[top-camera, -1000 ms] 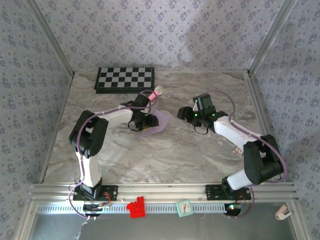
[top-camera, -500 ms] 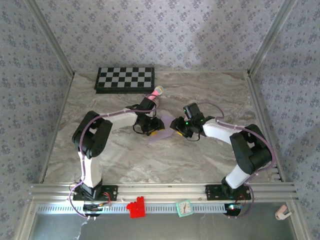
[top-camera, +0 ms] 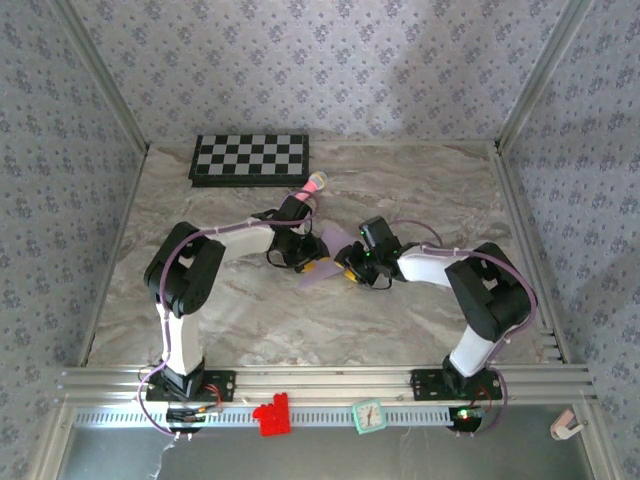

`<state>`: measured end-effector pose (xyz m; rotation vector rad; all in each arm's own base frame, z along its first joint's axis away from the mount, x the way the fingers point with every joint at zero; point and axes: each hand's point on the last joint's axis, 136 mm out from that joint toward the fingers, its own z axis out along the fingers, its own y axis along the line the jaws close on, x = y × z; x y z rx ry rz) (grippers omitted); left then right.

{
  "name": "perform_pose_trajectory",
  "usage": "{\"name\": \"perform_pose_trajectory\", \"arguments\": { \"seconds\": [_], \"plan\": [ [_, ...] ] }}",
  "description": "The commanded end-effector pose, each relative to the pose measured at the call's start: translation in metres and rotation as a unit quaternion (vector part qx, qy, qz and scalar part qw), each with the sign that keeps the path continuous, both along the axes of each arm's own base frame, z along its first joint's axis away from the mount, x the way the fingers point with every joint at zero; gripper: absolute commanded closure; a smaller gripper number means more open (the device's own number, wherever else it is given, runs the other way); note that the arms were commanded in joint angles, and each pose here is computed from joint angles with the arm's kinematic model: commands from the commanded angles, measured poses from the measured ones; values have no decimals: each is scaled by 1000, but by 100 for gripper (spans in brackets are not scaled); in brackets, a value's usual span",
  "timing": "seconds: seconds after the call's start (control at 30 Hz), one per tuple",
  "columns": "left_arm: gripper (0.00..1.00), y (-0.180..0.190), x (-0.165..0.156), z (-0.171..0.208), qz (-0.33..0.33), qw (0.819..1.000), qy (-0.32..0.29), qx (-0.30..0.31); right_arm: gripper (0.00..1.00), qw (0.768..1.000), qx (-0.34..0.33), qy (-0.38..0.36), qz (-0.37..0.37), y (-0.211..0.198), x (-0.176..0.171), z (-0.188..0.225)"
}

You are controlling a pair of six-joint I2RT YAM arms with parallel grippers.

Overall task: Fold a paper plane with a square sheet of paper (pick it up from the middle)
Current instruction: Move the paper to the center of the table, then fold the wing for the fifth time at the center of the table.

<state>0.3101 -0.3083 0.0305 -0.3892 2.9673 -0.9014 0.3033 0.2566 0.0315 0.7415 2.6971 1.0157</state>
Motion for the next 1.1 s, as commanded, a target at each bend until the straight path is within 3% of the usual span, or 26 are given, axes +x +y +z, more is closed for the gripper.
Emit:
{"name": "perform_pose_trajectory", "arguments": {
  "seconds": [0.0, 0.3, 0.73, 1.07],
  "plan": [
    [54, 14, -18, -26, 6, 999, 42, 33, 56, 1000, 6, 15, -11, 5, 0, -6],
    [54, 15, -18, -26, 6, 998, 43, 35, 63, 999, 38, 7, -9, 17, 6, -4],
    [56, 17, -17, -24, 10, 998, 41, 39, 72, 998, 46, -32, -13, 15, 12, 12],
    [56, 16, -11, -16, 12, 999, 31, 30, 81, 999, 34, -23, -14, 8, 8, 9]
  ]
}}
